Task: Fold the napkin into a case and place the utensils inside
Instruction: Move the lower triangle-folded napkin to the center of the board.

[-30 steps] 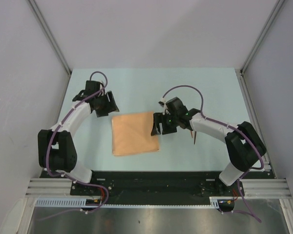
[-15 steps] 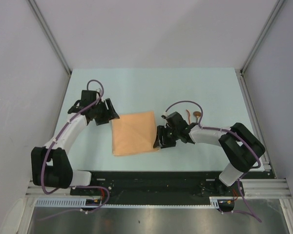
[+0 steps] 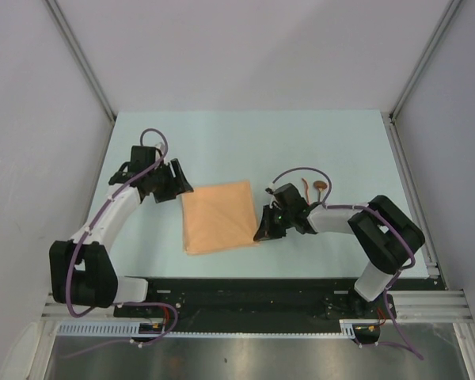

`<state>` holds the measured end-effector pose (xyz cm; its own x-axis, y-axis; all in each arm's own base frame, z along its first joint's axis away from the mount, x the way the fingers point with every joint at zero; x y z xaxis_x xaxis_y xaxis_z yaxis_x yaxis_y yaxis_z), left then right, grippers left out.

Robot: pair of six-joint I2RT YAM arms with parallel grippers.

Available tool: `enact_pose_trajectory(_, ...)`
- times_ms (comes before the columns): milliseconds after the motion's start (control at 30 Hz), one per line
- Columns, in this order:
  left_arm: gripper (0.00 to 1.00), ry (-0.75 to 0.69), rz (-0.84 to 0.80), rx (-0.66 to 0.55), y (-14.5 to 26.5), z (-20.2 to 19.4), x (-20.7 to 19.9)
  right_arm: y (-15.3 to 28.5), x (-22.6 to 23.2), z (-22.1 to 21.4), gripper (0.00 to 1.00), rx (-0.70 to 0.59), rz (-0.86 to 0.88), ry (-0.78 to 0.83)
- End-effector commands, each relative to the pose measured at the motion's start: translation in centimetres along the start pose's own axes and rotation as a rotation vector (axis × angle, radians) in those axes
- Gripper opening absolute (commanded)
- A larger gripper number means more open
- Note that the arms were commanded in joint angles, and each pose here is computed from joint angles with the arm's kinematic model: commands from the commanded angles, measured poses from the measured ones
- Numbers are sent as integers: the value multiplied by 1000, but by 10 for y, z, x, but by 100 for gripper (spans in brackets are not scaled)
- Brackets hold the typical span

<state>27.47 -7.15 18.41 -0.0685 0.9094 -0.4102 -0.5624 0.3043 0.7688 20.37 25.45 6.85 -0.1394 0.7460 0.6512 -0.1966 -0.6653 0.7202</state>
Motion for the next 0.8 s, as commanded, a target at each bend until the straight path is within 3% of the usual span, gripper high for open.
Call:
enact_pose_trajectory(0,69,-34,-23,39,-13,7,-3,11,-31,6,0,-19,-76,5)
enact_pose_trajectory(133,70,-31,-28,100,-37,10,-7,32,-56,20,0,-38,-136,12)
enact_pose_trajectory(300,70,-31,-26,101,-53,12,-15,40,-54,24,2,-23,-136,57)
enact_pose_trajectory(367,70,-53,14,114,-58,10,-13,45,-50,27,10,-34,-152,72)
enact_pose_trajectory(400,70,-68,28,112,-59,11,-13,47,-52,32,19,-56,-195,79)
enact_pose_trajectory(433,70,-80,42,122,-60,10,-11,54,-49,36,35,-64,-222,99)
enact_pose_trajectory(600,66,-115,120,204,-75,10,0,87,-33,64,72,-179,-404,209)
enact_pose_trajectory(767,53,-120,148,253,-91,12,6,83,25,78,79,-216,-359,334)
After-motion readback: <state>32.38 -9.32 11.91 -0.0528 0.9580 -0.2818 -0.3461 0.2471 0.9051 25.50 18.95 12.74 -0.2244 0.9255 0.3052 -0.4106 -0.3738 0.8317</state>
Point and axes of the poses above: each gripper's point midway between its finger pads, its own y axis back along the fingers, its own x axis along the line the jaws close on, z = x × y, the point moved 7 cm from there along y, back along the fingers, and after that the axes turned 3 degrees about -y, right-handed, at the moved point
